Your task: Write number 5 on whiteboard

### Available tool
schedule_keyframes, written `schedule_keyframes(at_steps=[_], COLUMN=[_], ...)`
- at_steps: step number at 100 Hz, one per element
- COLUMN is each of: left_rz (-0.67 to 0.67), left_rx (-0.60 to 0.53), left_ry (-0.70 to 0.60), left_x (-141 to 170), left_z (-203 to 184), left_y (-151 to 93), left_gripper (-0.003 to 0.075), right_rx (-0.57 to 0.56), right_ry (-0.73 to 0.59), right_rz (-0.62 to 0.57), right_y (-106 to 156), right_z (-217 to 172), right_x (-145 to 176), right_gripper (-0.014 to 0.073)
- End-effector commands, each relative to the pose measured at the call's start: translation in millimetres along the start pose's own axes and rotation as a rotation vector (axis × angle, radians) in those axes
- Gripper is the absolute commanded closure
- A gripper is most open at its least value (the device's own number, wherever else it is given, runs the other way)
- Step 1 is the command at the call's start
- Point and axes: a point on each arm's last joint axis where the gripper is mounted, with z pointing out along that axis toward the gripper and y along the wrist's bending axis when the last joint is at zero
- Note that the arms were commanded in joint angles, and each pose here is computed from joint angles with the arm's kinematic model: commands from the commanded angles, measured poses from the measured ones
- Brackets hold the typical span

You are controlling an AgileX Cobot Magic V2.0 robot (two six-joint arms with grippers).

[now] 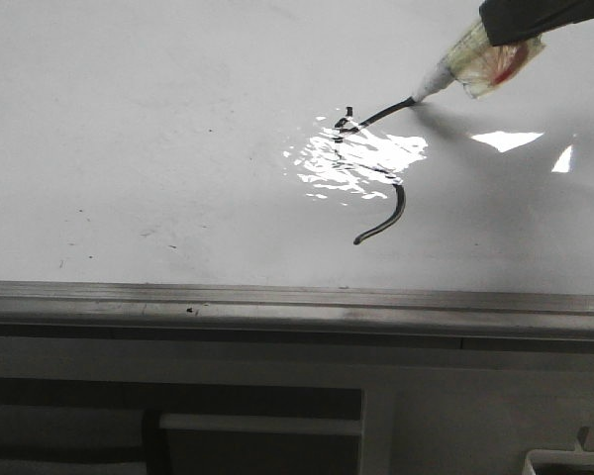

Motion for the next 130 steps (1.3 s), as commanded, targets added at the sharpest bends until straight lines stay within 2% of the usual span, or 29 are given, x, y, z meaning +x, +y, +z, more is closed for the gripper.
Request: schedule_keyframes(at_steps=[1,15,20,27,34,35,39,44,68,80,91,110,130], left_rz=[-0.014,-0.014,-0.014,-0.014,-0.01,-0.01,0.0,0.028,0.251,0.318,0.353,0.403,0.395], left_rx=[-0.029,-0.03,-0.023,-0.004,0.013,0.015,0.026,0.046,0.254,0.374,0.441,0.509,0.5], left_ry=[-0.071,-0.073,-0.062,-0.034,-0.003,0.003,0.021,0.051,0.24,0.324,0.36,0.424,0.45], left_x=[-13.2,-13.4,-12.4,-10.9,-9.7,-9.9,-11.1,-13.7,-30.6,-35.0,-35.7,-30.0,-24.0], left_z=[0.0,0.0,0.1,0.0,1.5,2.0,3.8,7.3,38.0,56.0,72.8,99.3,116.8], left_y=[2.1,2.2,1.6,-0.3,-1.8,-2.1,-3.2,-5.2,-25.1,-39.0,-51.1,-67.8,-70.1], left_gripper=[0.0741,0.0736,0.071,0.0605,0.0444,0.0396,0.0334,0.0293,0.0313,0.0313,0.0313,0.0313,0.0316], right_rx=[0.046,0.021,-0.012,-0.075,-0.149,-0.162,-0.196,-0.24,-0.318,-0.365,-0.412,-0.434,-0.433], right_ry=[-0.009,-0.091,-0.129,-0.173,-0.191,-0.196,-0.201,-0.209,-0.236,-0.234,-0.233,-0.267,-0.273], right_rz=[-0.069,-0.088,-0.09,-0.097,-0.121,-0.127,-0.141,-0.163,-0.291,-0.356,-0.397,-0.418,-0.416], right_y=[-8.3,0.4,7.4,18.9,30.6,32.7,38.0,45.6,68.7,82.9,95.8,103.0,103.0], right_z=[0.4,-21.7,-33.0,-50.2,-62.6,-64.5,-67.6,-69.3,-54.9,-45.2,-40.6,-40.8,-40.9], right_x=[-3.7,-13.1,-16.6,-19.5,-19.1,-19.3,-18.7,-18.2,-22.2,-21.8,-20.7,-22.7,-23.2], right_gripper=[0.0637,0.0637,0.0637,0.0637,0.0637,0.0637,0.0637,0.0637,0.0639,0.064,0.064,0.064,0.064])
